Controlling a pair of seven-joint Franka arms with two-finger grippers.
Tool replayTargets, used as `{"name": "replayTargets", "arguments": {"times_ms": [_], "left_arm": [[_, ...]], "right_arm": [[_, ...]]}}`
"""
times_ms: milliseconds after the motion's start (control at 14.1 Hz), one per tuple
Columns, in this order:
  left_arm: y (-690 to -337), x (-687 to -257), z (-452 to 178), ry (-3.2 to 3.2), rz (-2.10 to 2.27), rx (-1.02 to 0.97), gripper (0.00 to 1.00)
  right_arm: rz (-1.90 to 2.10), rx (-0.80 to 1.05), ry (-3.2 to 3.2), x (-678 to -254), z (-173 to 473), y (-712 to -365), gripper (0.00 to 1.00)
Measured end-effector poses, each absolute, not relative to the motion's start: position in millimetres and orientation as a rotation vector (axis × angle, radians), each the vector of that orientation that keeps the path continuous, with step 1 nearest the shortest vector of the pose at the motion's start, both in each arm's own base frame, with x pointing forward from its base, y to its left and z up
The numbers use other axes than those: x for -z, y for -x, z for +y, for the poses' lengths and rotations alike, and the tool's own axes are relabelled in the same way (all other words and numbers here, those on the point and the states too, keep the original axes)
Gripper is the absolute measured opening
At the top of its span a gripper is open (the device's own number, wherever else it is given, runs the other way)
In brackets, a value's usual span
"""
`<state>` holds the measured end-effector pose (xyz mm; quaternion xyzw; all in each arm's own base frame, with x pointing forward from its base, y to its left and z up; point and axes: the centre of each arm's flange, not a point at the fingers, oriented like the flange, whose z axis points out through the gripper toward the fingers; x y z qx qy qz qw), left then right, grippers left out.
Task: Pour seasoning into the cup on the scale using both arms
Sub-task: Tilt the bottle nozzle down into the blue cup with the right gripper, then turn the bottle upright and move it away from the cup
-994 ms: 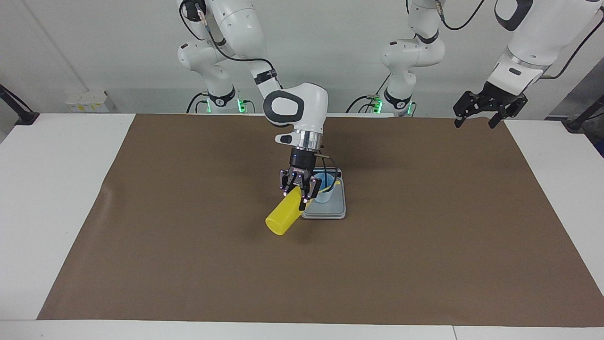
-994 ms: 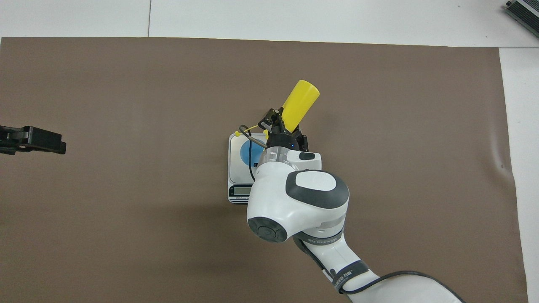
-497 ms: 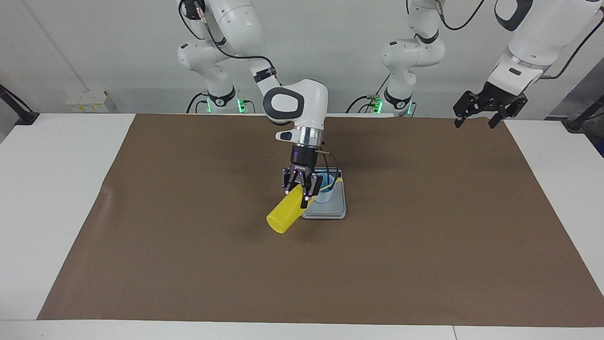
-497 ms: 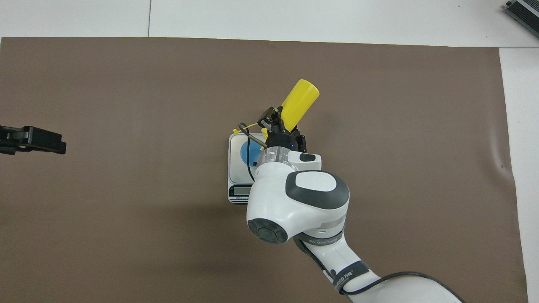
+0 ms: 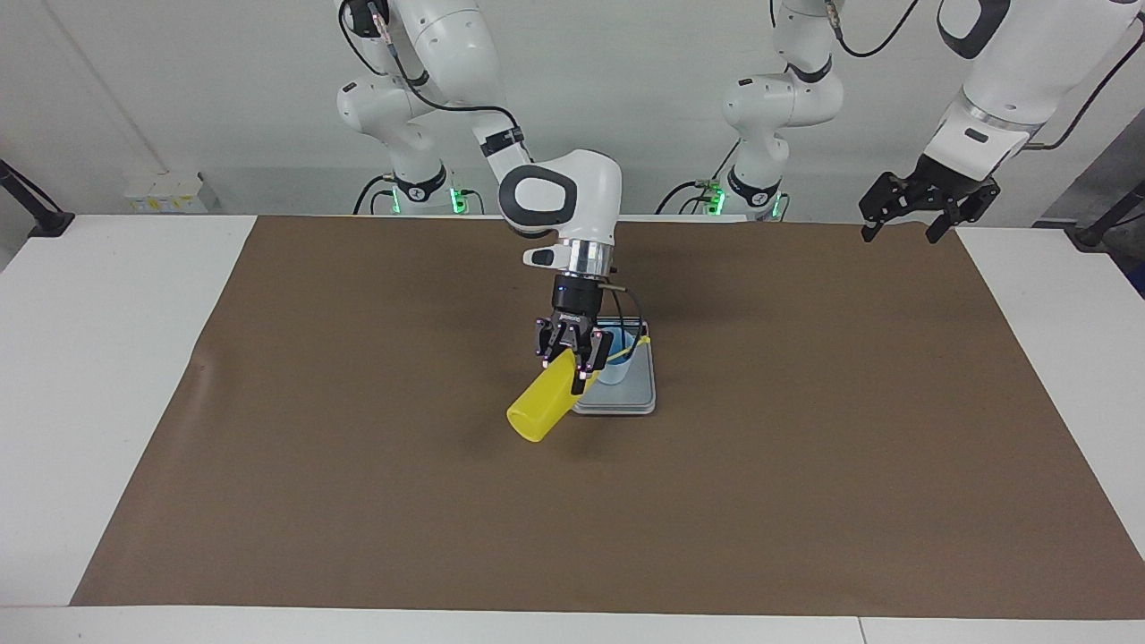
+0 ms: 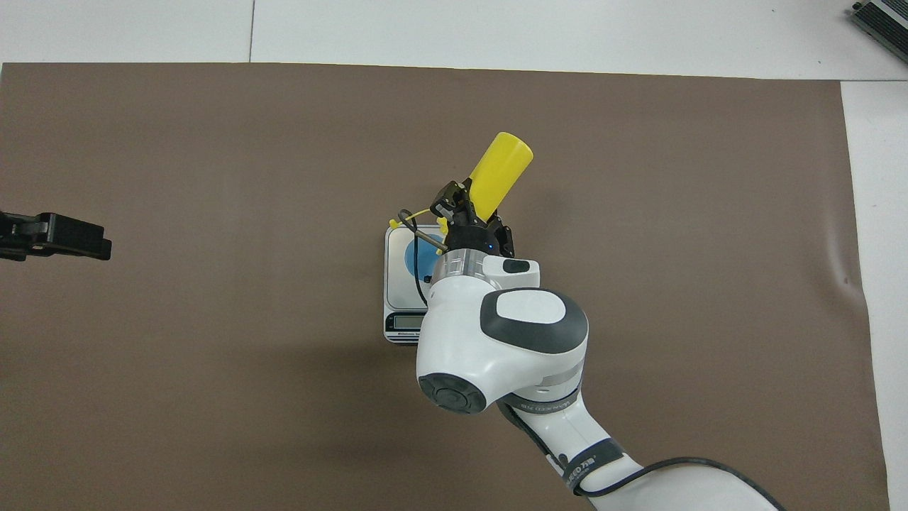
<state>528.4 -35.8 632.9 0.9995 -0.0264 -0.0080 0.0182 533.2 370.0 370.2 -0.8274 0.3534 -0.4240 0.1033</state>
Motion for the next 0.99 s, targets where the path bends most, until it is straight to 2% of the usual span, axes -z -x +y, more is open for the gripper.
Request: {"name": "replayTargets", "arguments": {"times_ms": [284, 639, 994], "left_arm": [[-528.4, -632.9, -35.8, -3.104, -0.082, 0.025, 1.0], [-528.4, -632.9, -35.8, -3.104, -0.082, 0.025, 1.0], [-528.4, -632.9, -35.8, -3.104, -0.082, 0.025, 1.0]], "right_arm": [[1.134, 1.2, 2.356, -384.7, 368.7, -535.0, 0.55], [1.415, 1.01, 2.177, -438.5, 351.5, -536.2, 0.55], [1.746, 0.75, 1.998, -473.4, 323.5, -538.9, 0.55]]}}
